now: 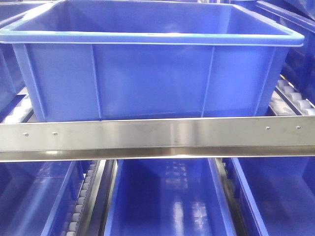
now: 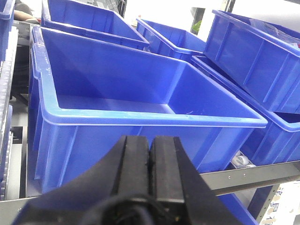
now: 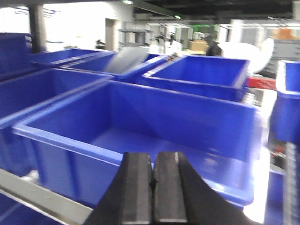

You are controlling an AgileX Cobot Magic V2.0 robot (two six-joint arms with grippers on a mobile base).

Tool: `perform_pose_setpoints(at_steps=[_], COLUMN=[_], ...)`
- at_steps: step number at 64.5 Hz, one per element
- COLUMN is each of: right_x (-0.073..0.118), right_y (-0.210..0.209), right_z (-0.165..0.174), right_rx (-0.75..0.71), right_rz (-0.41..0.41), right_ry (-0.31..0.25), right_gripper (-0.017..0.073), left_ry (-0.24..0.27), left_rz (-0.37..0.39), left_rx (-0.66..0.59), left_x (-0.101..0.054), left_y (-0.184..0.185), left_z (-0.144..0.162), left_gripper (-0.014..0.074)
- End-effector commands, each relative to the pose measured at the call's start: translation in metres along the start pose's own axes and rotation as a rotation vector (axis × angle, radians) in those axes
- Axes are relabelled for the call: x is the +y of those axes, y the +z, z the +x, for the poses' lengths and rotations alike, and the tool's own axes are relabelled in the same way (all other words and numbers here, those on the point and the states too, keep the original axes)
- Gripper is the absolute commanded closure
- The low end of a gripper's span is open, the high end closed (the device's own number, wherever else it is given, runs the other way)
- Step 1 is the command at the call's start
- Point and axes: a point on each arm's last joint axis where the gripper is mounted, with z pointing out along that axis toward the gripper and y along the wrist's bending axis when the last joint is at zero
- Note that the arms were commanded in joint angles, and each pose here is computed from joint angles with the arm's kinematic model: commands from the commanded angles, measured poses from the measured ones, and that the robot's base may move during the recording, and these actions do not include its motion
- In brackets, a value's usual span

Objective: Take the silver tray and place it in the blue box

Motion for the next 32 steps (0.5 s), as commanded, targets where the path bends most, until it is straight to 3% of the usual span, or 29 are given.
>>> perform_pose_setpoints(at_steps=[1, 11, 17, 25, 32], right_x=[-0.005, -0.021, -0.023, -0.024, -0.026], right_y=[-0.004, -0.021, -0.028, -0.032, -0.033], right_z=[-0.005, 0.025, 0.041, 0.060, 0.069], right_rx=[-0.012, 0.128, 0.146, 0.073, -0.026], right_rz=[0.060, 0.260, 0.302, 0.350, 0.385], right_ry=[-0.021, -0.043, -0.046, 0.014, -0.031], right_gripper=[0.0509, 0.0509, 0.0509, 0.0509, 0.0509], left_ry=[0.002, 0.002, 0.002, 0.002, 0.002], left_rz=[0.064, 0.064, 0.064, 0.064, 0.064], left_rx=[-0.062, -0.062, -0.062, -0.062, -0.062], left_x=[-0.008, -0.008, -0.008, -0.008, -0.008], left_y=[0.000, 0.000, 0.000, 0.000, 0.000], left_z=[-0.013, -0.013, -0.013, -0.013, -0.013], left_gripper=[0.0687, 0.0687, 0.0687, 0.0687, 0.0687])
